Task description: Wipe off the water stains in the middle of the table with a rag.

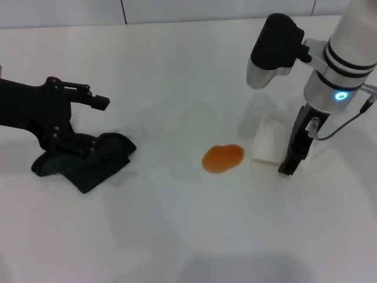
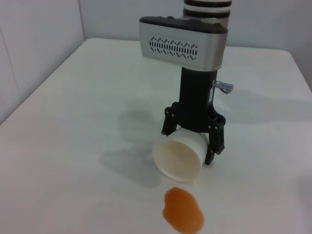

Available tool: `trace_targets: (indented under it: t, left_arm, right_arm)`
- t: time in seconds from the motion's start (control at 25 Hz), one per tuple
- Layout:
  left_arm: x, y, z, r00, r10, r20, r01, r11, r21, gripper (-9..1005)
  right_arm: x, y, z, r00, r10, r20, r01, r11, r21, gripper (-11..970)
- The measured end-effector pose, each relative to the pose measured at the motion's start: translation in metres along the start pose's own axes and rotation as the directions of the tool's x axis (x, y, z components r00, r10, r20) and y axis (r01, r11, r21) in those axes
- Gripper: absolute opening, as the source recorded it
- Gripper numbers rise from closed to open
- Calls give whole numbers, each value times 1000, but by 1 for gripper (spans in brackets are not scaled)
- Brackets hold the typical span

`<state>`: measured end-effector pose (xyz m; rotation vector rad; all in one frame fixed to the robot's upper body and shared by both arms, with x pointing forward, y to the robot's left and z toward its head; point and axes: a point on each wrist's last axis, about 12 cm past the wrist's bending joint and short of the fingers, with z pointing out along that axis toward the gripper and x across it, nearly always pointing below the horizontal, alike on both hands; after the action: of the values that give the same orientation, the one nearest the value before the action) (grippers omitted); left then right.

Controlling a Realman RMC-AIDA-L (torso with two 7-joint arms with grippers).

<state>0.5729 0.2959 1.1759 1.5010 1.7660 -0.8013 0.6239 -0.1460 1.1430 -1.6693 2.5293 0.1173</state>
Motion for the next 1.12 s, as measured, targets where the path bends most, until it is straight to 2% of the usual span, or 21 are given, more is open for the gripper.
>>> trace_targets:
  t: [0.68,0.88,1.12]
  left_arm:
    - [1,-1,3,1000,-8,2,8,1000,4,845]
    - [2,-1,2,1000,-10,0,10,1000,1,845]
    - [3,-1,0,1000,-11,-8,11,1000,-2,846]
  right_arm:
    - [9,0,-1,999,-9,50,7,999,42,759]
    - [24,-1,-16,983,19,182,-32,997,67,725]
    - [59,0,-13,930,79,360,-90,996,15,679]
